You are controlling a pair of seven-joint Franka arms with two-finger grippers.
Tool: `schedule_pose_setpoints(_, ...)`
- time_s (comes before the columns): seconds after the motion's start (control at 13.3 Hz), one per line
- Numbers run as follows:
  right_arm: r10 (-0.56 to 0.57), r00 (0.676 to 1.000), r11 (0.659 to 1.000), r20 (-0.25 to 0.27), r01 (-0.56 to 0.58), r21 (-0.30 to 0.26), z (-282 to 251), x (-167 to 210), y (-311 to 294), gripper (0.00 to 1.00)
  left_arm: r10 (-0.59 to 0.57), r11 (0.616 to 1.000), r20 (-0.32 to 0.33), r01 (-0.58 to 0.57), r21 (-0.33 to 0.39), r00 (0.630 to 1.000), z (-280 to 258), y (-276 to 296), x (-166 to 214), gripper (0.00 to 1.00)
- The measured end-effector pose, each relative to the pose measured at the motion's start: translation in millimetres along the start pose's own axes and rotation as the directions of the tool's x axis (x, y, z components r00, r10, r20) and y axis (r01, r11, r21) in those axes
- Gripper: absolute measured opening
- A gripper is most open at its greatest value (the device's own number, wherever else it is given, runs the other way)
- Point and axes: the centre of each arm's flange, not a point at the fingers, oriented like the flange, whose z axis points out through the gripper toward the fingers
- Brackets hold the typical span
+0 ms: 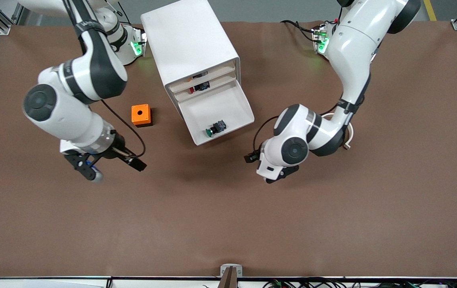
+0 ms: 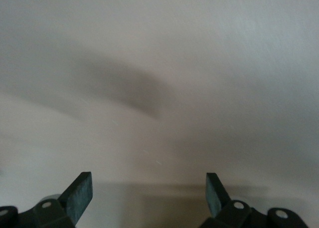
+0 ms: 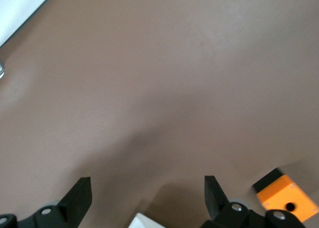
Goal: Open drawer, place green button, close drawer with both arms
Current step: 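Push the drawer closed with the left gripper while the right gripper returns to rest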
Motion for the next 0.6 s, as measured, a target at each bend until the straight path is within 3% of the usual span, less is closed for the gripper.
schedule_pose_setpoints(0.23, -0.085, 0.996, 0.996, -0.016, 0.085, 0.012, -36.7, 37.5, 38.4, 1.00, -0.014, 1.000, 0.055, 0.013, 0.018, 0.998, 33.3, 17.2, -34.9, 1.00)
schedule_pose_setpoints(0.6, -0.213, 0.977, 0.977, -0.026, 0.213, 0.015, -101.4, 62.9, 102.2, 1.00, 0.012, 0.996, 0.072, -0.019, 0.091, 0.997, 77.5, 35.0, -96.6, 1.00)
